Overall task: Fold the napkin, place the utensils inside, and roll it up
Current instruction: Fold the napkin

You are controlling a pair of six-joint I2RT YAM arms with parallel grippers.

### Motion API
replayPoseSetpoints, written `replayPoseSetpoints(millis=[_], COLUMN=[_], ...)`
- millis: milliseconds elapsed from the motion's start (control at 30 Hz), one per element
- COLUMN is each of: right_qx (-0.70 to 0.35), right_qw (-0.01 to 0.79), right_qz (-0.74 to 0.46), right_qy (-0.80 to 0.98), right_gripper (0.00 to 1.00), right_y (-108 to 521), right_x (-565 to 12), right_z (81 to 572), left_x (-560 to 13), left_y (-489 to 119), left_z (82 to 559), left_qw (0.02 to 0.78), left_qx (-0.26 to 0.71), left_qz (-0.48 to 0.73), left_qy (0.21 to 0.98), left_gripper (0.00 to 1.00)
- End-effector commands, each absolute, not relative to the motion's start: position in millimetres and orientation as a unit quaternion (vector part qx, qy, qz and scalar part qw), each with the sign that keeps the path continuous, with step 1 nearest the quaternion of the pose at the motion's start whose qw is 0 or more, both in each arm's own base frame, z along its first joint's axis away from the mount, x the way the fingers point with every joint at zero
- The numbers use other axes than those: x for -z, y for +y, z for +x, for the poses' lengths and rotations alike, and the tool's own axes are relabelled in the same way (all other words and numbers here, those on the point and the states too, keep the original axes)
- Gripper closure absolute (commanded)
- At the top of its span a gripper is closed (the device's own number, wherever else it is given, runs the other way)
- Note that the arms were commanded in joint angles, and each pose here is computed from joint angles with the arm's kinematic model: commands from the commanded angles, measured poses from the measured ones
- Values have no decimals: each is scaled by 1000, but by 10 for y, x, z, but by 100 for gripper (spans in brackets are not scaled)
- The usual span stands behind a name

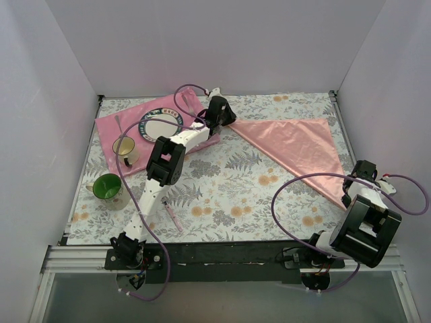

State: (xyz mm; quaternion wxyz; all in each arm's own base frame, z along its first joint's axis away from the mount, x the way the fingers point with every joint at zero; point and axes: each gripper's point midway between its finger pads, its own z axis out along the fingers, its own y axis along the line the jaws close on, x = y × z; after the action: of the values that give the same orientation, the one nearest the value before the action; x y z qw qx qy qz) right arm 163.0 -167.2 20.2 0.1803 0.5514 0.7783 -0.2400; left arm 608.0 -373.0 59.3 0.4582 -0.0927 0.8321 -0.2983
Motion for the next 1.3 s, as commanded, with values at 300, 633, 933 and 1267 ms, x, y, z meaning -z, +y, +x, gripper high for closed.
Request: replayPoseSetpoints(millis=[300,633,933,1267], right_qx=[263,228,232,235], right_qw=[191,232,226,196], right_qz=[565,535,532,561], right_qy=[758,780,783,769], right_gripper=[92,92,92,91], right_y=[-1775,-1735,-1746,-1738], right_x=[-251,-425,-403,-233], right_z=[1579,1860,1880,1716], left_x=[-325,-1325,-1424,-921], left_y=[-3153,-3324,-3771,-3411], left_z=[6211,6272,6068,5954], left_qw=[456,517,499,464], left_qx=[205,251,307,222], left_qz=[-93,-66,-52,-97], left_qy=[861,816,809,852], left_gripper=[89,87,87,88])
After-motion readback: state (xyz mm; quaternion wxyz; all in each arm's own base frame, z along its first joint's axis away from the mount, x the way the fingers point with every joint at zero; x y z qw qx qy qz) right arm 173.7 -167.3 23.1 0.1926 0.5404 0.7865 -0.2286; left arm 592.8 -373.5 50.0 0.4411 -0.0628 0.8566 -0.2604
